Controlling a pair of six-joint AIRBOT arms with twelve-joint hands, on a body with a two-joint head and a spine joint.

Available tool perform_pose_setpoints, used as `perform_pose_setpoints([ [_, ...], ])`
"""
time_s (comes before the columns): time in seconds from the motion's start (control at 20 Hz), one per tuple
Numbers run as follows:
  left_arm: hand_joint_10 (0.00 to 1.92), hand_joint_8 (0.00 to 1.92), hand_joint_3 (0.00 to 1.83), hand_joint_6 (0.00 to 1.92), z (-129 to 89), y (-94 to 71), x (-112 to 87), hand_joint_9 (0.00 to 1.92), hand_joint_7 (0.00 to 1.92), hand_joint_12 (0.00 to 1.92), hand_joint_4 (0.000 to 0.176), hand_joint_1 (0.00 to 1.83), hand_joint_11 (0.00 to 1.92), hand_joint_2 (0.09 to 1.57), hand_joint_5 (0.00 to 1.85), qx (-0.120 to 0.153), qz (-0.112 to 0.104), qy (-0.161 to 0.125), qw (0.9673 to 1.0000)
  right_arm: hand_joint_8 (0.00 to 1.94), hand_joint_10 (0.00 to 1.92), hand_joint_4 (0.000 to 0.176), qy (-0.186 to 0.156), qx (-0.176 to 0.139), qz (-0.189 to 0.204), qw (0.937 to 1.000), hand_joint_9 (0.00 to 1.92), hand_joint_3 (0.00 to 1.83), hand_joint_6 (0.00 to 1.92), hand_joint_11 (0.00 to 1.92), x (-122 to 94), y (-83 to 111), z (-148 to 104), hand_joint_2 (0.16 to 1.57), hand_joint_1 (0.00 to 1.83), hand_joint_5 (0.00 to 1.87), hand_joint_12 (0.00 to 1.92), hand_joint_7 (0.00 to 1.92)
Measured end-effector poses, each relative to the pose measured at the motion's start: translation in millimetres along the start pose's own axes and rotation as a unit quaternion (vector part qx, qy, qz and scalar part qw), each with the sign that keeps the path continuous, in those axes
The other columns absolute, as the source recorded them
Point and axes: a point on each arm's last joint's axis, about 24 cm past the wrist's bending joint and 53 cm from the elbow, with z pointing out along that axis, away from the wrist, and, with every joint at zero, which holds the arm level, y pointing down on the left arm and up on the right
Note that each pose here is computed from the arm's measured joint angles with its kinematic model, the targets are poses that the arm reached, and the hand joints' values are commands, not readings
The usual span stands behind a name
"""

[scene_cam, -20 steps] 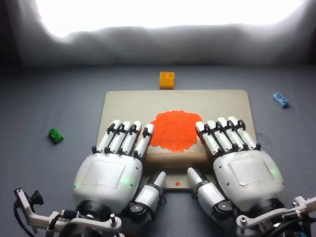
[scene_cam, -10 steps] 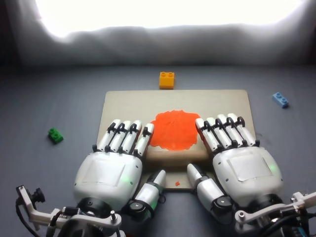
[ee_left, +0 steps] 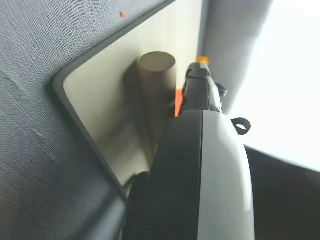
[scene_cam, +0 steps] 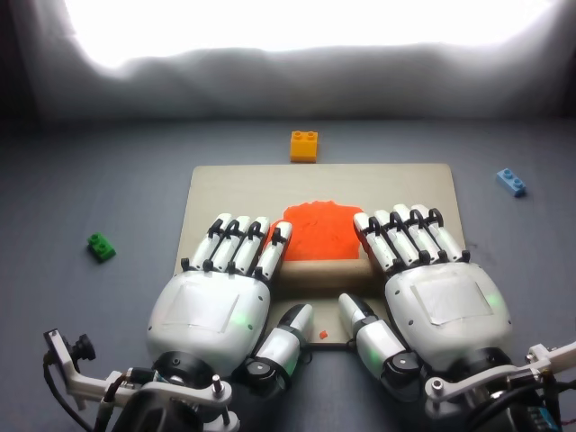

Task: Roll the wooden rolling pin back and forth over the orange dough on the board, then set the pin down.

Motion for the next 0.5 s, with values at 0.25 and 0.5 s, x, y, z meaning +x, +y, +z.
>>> perform_pose_setpoints([
  [0.25,0.0,0.0,0.01,0.0,5.4,0.5,-0.8,0.0,0.0,0.0,0.0,0.0,0.0,1.53,0.0,0.001,-0.004,-0.001,1.0,0.0,0.0,0.0,-0.002,0.0,0.001,1.0,0.05,0.03,0.0,0.0,-1.7,-0.8,3.9,1.57,0.0,0.08,0.14,0.09],
  [0.5,0.0,0.0,0.01,0.0,11.4,1.1,-2.0,0.0,0.0,0.0,0.0,0.0,0.0,1.54,0.01,0.002,-0.006,0.0,1.0,0.0,0.0,0.0,-0.003,-0.001,0.002,1.0,0.02,0.05,0.0,0.0,-3.0,-1.9,8.3,1.57,0.0,0.07,0.06,0.07],
])
